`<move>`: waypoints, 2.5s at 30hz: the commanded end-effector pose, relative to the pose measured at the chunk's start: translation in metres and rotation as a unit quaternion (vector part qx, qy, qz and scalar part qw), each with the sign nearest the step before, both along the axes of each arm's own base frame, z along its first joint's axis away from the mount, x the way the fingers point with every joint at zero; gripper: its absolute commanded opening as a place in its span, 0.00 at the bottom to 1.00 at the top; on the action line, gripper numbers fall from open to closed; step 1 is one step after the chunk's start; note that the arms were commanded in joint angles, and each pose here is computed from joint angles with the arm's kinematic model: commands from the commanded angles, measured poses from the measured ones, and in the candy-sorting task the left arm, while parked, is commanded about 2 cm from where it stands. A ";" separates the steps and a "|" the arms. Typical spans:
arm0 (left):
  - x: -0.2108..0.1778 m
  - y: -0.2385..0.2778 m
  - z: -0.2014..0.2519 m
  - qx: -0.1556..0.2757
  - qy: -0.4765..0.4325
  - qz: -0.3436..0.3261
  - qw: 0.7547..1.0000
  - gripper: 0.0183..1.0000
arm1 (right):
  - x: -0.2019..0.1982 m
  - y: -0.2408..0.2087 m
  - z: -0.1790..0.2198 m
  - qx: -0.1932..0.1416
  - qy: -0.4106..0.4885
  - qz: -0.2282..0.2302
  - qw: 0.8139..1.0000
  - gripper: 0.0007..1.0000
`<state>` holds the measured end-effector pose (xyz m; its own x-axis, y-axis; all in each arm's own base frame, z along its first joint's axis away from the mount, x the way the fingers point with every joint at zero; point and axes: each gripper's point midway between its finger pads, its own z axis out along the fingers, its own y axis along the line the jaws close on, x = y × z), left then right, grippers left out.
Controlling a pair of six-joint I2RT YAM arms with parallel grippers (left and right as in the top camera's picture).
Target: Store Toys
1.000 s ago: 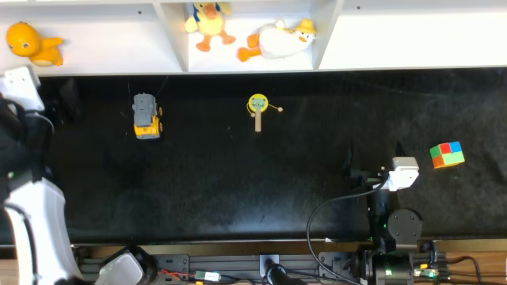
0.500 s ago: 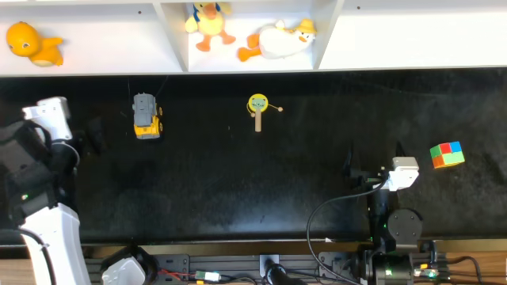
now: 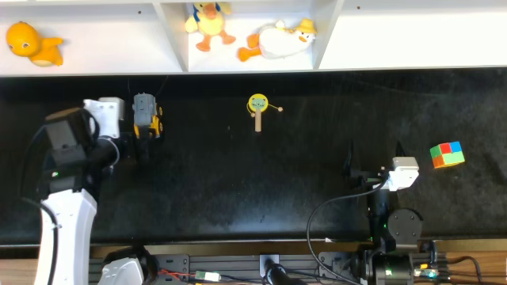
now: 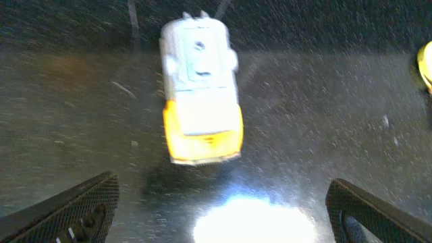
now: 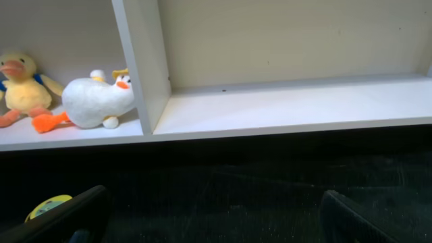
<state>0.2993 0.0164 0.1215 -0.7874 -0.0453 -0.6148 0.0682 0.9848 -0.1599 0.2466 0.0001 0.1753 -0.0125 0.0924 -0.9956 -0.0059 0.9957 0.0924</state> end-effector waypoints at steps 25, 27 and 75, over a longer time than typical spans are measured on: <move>0.031 -0.001 -0.046 0.054 0.045 0.078 0.994 1.00 | 0.000 0.000 -0.003 0.000 0.000 0.001 1.000 1.00; 0.032 0.000 -0.045 0.058 0.042 0.081 0.994 1.00 | 0.000 0.000 -0.003 0.000 0.000 0.001 1.000 1.00; 0.055 -0.011 -0.017 0.061 -0.032 0.068 0.995 0.42 | 0.000 0.000 -0.003 0.000 0.000 0.001 1.000 0.99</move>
